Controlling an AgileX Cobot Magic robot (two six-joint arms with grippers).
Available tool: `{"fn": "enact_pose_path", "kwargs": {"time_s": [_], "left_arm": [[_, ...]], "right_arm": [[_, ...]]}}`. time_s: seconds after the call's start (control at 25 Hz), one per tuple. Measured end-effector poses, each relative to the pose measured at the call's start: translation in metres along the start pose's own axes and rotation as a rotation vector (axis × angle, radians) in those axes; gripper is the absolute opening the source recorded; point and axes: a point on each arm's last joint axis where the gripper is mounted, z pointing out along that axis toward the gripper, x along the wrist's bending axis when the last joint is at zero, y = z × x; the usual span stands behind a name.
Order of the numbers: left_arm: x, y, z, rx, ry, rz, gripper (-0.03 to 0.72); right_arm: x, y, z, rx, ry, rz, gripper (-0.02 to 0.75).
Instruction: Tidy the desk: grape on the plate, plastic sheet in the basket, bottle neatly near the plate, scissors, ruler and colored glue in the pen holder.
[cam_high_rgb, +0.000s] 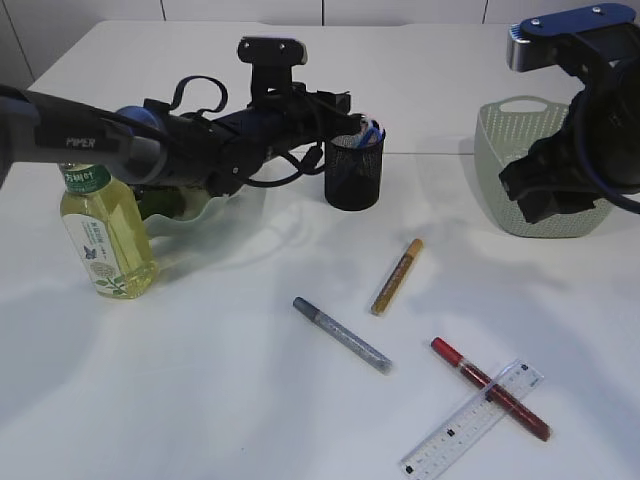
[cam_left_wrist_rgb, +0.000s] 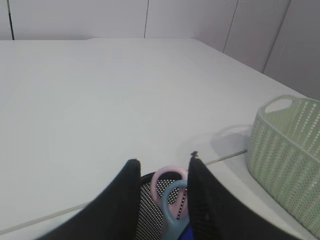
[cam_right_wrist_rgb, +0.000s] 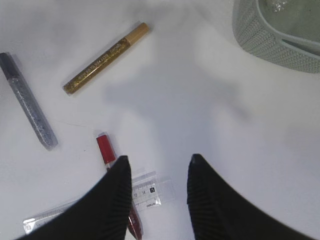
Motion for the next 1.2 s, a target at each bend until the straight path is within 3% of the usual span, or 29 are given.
{"fn": "enact_pose_path", "kwargs": {"time_s": [0.48, 0.8, 1.2], "left_arm": [[-0.009, 0.07, -0.029, 0.131, 0.073, 0.019, 0.239], [-0.02, 0.136, -0.073, 0.208, 0.133, 0.028, 0.24], [-0.029, 0.168, -0.131, 0.478, 0.242, 0.023, 0.24]], "right_arm": [[0.0, 0.0, 0.0, 0.003, 0.004, 0.027, 0.311], [0.0, -0.012, -0.002, 0.142, -0.001, 0.116, 0.311], [0.009, -0.012, -0.022, 0.275, 0.09, 0.198, 0.31]]}}
